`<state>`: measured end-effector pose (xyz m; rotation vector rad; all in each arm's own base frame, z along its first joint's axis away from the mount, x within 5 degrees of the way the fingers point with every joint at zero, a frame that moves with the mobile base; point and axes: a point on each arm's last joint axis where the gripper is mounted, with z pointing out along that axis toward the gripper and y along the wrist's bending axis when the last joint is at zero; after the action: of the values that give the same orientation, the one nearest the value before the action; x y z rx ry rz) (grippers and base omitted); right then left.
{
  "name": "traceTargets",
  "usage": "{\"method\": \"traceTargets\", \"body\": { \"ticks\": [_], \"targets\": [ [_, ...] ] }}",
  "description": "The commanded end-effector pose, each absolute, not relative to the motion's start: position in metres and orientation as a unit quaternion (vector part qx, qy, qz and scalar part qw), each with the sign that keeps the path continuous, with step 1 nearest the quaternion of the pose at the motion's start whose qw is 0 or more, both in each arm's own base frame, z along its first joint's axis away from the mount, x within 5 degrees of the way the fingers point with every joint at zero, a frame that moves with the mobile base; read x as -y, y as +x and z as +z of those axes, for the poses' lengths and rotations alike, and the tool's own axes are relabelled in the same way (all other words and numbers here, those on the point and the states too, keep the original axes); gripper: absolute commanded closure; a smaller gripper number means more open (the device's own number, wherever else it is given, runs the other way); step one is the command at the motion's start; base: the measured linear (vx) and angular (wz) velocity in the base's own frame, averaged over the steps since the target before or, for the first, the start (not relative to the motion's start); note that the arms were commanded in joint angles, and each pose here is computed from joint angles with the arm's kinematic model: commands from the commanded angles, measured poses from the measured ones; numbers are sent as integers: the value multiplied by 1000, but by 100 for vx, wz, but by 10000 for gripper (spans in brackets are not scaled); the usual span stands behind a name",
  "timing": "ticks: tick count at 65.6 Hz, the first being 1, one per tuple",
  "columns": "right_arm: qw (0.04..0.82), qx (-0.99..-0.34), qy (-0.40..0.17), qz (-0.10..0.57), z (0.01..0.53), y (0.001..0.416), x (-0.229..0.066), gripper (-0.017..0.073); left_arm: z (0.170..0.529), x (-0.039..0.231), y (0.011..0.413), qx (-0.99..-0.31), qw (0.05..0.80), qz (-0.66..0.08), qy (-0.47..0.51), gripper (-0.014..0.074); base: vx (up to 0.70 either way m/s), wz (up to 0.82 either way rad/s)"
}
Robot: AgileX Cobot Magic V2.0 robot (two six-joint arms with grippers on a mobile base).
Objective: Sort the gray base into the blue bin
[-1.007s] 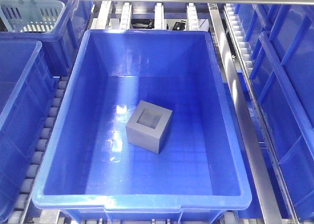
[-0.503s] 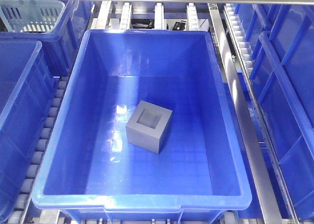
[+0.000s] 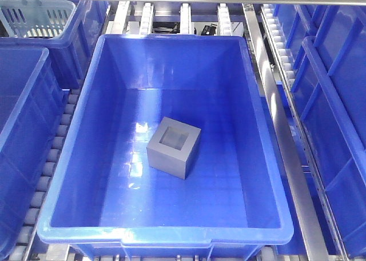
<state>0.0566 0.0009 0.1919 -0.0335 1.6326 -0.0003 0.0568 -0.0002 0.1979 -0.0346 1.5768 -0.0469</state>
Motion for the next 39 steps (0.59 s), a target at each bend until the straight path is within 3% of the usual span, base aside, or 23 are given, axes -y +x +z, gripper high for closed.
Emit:
{"method": "traceTargets", "body": {
  "ticks": [1, 39],
  "targets": [
    [710, -704, -19, -4, 194, 57, -1, 568, 195, 1, 57, -690, 723, -28, -17, 599, 0, 0],
    [710, -704, -19, -4, 194, 57, -1, 568, 195, 1, 57, -690, 723, -28, -17, 599, 0, 0]
  ]
}}
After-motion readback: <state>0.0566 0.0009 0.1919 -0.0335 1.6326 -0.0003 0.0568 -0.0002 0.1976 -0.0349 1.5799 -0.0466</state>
